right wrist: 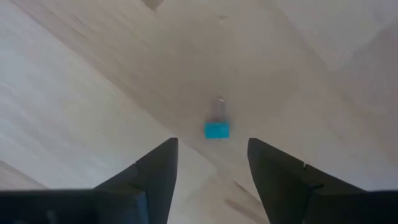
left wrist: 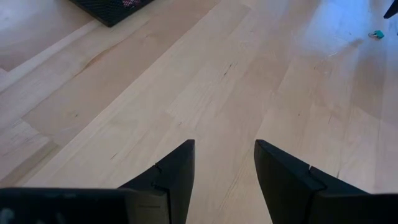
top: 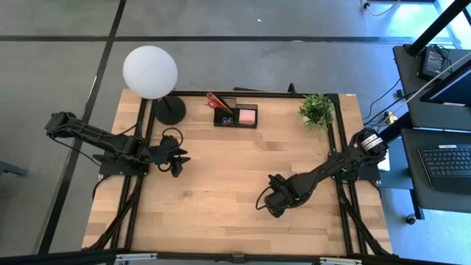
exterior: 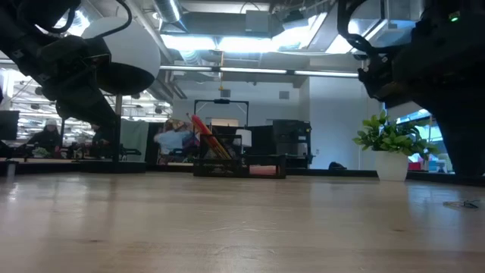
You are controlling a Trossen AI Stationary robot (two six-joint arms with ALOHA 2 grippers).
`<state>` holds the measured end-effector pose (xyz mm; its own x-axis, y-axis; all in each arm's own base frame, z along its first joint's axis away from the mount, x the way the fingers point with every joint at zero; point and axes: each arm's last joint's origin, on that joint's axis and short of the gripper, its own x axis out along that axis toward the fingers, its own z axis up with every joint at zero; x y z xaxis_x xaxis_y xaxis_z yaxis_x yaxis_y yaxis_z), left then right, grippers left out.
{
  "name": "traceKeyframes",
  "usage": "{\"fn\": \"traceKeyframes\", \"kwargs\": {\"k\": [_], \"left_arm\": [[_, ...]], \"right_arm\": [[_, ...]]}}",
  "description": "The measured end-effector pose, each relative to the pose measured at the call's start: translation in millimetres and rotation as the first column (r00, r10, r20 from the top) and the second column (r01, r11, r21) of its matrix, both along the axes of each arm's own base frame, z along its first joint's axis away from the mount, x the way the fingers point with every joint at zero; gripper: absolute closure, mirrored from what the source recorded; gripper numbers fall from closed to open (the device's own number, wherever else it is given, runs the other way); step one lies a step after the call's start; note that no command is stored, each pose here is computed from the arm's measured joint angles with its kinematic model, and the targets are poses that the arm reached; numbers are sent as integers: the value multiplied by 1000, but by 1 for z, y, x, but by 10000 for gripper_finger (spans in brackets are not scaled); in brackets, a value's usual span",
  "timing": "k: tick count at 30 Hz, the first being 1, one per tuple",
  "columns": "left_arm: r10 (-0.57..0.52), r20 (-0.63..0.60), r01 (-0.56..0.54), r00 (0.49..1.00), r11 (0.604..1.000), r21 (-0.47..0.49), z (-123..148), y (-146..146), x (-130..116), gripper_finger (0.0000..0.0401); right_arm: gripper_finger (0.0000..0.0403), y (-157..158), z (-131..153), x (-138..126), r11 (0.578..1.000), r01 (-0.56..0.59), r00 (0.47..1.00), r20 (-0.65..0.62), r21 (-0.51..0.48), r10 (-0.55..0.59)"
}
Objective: Pick and place office supplies into organizer
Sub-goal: Put the blue binder clip into the black desk organizer
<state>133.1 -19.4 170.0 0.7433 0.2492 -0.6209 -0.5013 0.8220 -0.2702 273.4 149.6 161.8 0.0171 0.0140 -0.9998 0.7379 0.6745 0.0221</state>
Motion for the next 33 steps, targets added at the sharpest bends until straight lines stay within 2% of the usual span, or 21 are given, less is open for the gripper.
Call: {"fn": "traceKeyframes", "kwargs": {"k": [4,8,12,33], "left_arm": [[0,0,0,1000,1000,0,0,0,0,242],[0,1,0,1000,1000,0,0,0,0,242],[0,1,0,1000,1000,0,0,0,0,242],[-1,0,1,1000,1000,0,0,0,0,242]], "right_arm": [[210,3,-10,5,999,-35,999,0,7,35],[211,4,-24,5,999,-42,996,-80,23,43],[211,4,-29,6,999,-41,994,-97,22,43],[211,-5,-31,12,997,-75,994,-84,14,76]]}}
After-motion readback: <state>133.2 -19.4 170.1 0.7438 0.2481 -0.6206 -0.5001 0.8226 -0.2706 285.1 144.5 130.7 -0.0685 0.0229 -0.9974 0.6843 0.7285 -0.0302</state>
